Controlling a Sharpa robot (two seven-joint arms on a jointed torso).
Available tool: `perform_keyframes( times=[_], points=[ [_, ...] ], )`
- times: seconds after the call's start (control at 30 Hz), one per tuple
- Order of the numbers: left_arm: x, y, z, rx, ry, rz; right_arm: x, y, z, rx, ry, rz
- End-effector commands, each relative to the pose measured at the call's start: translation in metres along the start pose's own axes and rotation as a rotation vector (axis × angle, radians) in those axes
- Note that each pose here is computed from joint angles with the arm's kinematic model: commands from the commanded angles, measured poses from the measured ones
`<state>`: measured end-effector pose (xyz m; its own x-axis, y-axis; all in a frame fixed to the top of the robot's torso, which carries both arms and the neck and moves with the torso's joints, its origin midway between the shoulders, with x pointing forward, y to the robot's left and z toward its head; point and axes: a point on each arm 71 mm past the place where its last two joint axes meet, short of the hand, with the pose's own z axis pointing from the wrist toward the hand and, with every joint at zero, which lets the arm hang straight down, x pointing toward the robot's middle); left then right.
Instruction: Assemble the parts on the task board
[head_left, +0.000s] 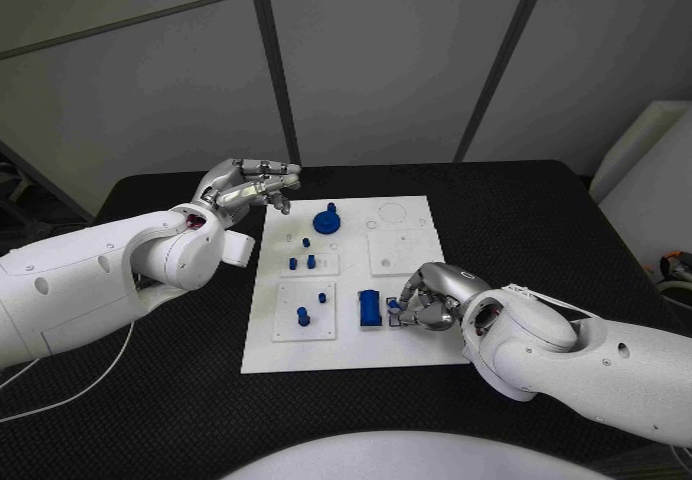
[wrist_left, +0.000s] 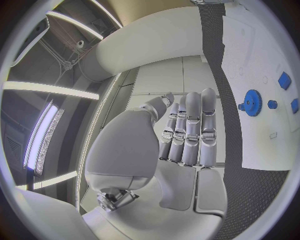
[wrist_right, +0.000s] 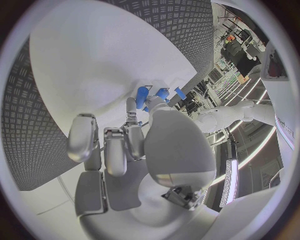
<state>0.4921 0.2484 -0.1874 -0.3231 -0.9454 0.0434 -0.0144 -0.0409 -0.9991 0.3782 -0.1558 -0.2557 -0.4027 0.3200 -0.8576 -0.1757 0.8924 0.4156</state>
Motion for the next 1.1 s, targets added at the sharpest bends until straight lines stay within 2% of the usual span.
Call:
perform_keyframes(
  times=[0.03, 0.83, 1.1],
  points=[
    [0.0013, -0.0012, 0.0001, 0.004, 0.013, -0.005, 0.0024, 0.0001, 0.0006, 0.006, 0.027, -0.008],
    [0.0010, -0.0010, 0.0002, 0.001, 0.013, -0.005, 0.0016, 0.0029, 0.0017, -0.004, 0.005, -0.004],
    [0.0009, -0.0008, 0.0002, -0.001, 0.015, -0.006, -0.0031, 0.0027, -0.0058, -0.051, -0.019, 0.012]
  ],
)
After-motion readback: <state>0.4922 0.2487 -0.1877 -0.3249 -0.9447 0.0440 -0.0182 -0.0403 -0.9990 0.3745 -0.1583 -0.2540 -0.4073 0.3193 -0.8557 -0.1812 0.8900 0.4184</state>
